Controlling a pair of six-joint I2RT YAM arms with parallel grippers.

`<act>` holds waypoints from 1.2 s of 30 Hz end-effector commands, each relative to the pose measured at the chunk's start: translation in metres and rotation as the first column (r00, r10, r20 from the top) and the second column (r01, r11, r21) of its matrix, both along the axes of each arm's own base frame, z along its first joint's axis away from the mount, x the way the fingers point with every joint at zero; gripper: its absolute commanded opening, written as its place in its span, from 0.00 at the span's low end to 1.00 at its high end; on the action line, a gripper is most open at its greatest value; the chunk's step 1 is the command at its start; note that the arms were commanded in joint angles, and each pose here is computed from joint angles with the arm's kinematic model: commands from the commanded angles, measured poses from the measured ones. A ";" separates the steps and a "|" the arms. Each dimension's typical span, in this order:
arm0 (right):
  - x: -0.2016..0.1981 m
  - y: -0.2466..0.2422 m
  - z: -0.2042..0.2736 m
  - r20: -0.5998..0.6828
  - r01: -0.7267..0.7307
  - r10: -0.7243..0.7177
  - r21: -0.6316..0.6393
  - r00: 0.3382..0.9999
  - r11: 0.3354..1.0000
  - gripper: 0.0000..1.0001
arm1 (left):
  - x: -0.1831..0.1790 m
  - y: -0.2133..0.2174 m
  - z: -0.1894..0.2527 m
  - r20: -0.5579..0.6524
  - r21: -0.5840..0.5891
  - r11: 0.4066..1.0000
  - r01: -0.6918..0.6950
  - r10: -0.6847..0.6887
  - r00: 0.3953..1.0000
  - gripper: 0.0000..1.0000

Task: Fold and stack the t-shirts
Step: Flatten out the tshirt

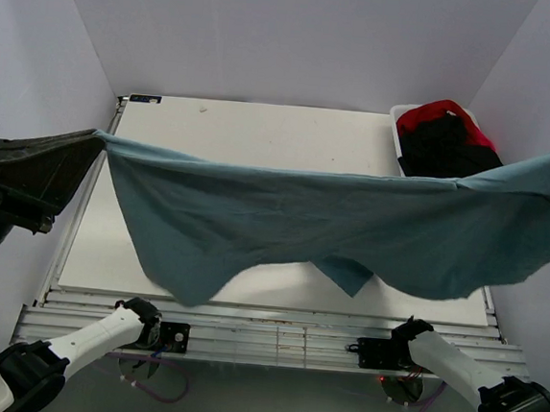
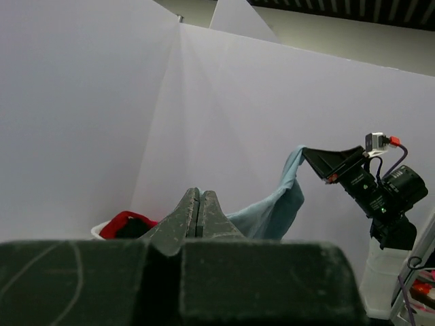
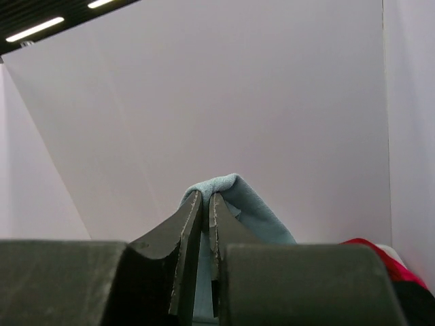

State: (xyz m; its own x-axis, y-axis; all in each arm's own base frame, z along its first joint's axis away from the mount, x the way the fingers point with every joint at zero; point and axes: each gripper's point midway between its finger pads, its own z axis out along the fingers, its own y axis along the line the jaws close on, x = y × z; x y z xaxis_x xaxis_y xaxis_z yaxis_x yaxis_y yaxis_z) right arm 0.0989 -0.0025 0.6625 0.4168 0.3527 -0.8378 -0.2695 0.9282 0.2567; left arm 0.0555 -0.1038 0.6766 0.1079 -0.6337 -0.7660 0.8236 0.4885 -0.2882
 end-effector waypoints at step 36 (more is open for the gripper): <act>0.343 0.049 -0.005 0.016 0.053 -0.052 -0.072 0.998 0.996 0.09 | 0.410 -0.003 -0.060 -0.213 0.104 0.934 -0.341 0.355 0.910 0.00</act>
